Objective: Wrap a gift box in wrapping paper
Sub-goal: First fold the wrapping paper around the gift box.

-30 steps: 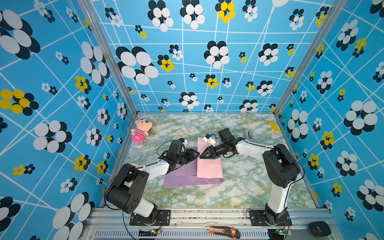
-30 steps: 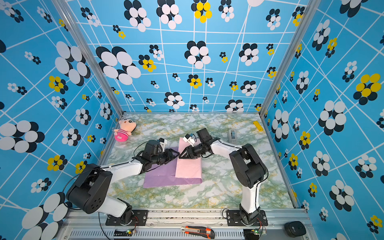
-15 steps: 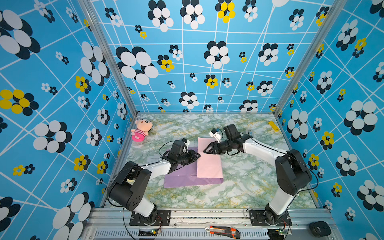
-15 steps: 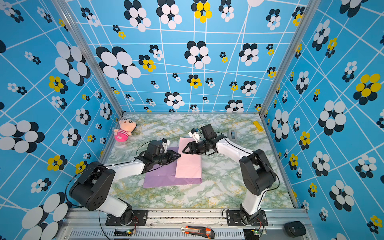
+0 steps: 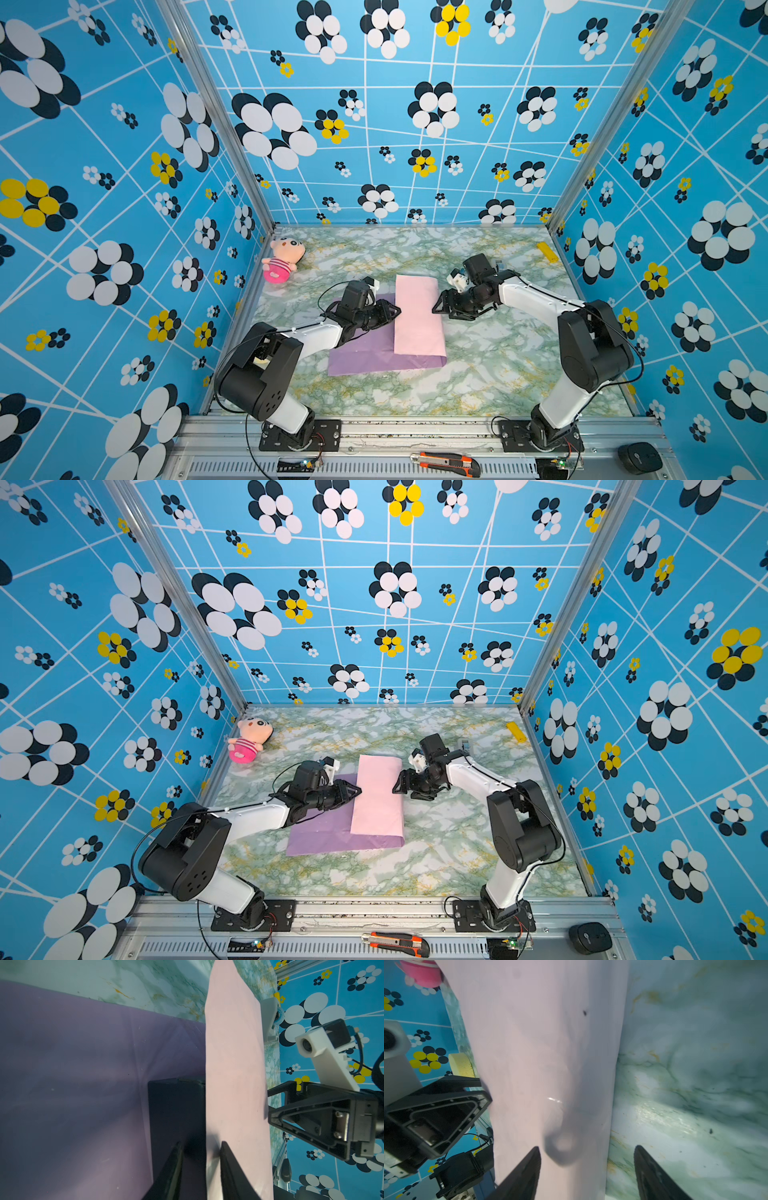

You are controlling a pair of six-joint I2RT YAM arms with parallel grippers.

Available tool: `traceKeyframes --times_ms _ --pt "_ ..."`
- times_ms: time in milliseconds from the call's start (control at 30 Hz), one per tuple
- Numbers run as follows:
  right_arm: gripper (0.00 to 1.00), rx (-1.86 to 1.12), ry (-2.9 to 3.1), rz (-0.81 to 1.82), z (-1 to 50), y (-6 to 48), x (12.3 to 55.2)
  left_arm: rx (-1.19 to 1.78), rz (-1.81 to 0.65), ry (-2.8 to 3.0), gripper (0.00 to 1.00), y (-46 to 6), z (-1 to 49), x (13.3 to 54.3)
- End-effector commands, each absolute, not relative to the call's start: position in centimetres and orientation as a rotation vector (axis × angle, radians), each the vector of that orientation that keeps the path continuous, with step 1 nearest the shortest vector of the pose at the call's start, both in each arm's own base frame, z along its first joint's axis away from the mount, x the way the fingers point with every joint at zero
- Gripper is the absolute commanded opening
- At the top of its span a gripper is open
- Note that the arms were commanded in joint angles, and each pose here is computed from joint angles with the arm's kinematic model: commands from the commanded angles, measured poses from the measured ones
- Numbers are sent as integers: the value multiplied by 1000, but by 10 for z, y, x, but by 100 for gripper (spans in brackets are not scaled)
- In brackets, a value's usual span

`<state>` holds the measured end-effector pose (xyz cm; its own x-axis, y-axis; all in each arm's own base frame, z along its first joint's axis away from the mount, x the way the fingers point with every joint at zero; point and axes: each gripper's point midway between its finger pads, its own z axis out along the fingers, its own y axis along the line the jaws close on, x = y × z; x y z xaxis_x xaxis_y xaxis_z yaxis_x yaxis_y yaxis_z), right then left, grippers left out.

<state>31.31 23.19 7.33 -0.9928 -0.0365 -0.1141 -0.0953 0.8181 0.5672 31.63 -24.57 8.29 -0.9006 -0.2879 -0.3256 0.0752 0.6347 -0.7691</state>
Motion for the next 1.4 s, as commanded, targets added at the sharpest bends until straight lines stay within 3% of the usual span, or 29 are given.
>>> traceKeyframes --times_ms 0,200,333,433,533,633,733,833,1000,1133,1367 --pt "70 -166 2906 923 80 251 316 -158 -1136 2475 33 -243 70 311" --pt "64 -258 2960 736 72 251 312 -146 -1163 2452 42 -247 80 312" --pt "62 -297 3001 630 63 246 306 -128 -1188 2440 56 -253 87 313" --pt "62 -337 3007 561 61 245 305 -117 -1196 2441 59 -257 88 312" --pt "62 -373 3003 536 59 247 305 -120 -1187 2455 58 -257 83 309" --pt "63 -404 3005 514 58 250 304 -134 -1168 2473 51 -254 75 306" --pt "66 -421 2995 516 59 253 304 -152 -1138 2491 37 -249 67 303" --pt "71 -413 2968 530 67 254 307 -162 -1109 2506 33 -245 60 301" --pt "84 -328 2906 596 96 249 315 -165 -1094 2515 33 -242 57 299" --pt "86 -270 2895 651 105 254 314 -162 -1089 2517 35 -242 56 297" --pt "84 -253 2950 662 74 261 313 -163 -1097 2515 36 -242 57 297"
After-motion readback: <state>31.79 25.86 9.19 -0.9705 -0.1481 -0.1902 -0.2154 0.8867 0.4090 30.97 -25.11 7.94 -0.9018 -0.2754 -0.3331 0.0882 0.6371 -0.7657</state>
